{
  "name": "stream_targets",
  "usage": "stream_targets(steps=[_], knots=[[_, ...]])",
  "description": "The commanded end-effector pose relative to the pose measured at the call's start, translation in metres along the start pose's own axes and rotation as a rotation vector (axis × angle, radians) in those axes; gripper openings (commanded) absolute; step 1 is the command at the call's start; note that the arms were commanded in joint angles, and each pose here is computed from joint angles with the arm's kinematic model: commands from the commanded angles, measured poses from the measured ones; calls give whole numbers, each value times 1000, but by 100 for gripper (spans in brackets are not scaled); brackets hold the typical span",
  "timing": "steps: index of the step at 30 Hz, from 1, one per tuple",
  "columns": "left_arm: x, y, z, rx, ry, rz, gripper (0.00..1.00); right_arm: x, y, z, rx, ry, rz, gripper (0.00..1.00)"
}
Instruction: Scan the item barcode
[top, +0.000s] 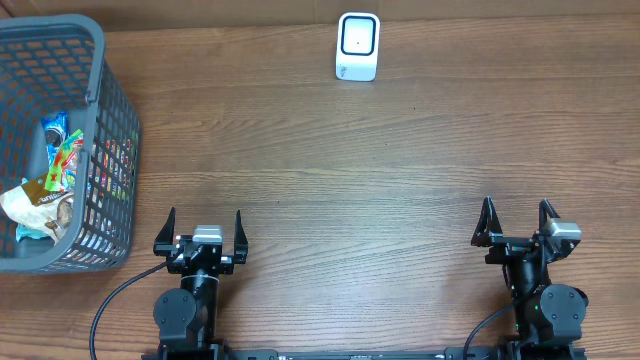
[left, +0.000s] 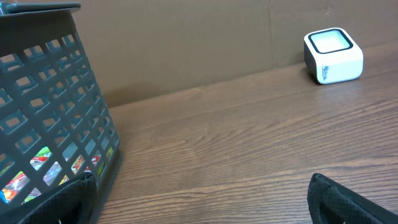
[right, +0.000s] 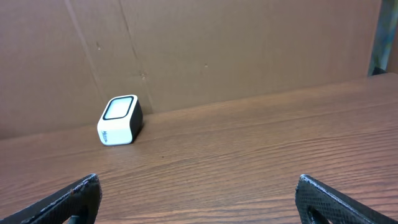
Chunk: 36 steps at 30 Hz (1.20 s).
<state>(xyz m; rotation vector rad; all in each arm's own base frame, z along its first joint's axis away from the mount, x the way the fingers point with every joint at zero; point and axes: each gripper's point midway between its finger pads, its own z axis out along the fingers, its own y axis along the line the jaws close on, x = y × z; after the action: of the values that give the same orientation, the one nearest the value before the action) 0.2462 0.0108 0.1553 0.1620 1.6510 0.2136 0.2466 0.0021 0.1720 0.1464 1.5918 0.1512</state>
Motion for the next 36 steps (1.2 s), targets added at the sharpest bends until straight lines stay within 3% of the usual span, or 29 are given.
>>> stream_targets(steps=[1, 17, 24, 36], knots=[[0, 1, 0, -3, -6, -14, 100, 2, 1, 0, -4, -5, 5, 100], [-1, 0, 0, 2, -8, -16, 100, -1, 2, 0, -9, -13, 5, 100], [-10, -19, -2, 114, -49, -59, 100, -6, 8, -1, -43, -26, 5, 100], [-58, -8, -15, 122, -51, -107, 99, -34, 21, -7, -94, -75, 2, 100]])
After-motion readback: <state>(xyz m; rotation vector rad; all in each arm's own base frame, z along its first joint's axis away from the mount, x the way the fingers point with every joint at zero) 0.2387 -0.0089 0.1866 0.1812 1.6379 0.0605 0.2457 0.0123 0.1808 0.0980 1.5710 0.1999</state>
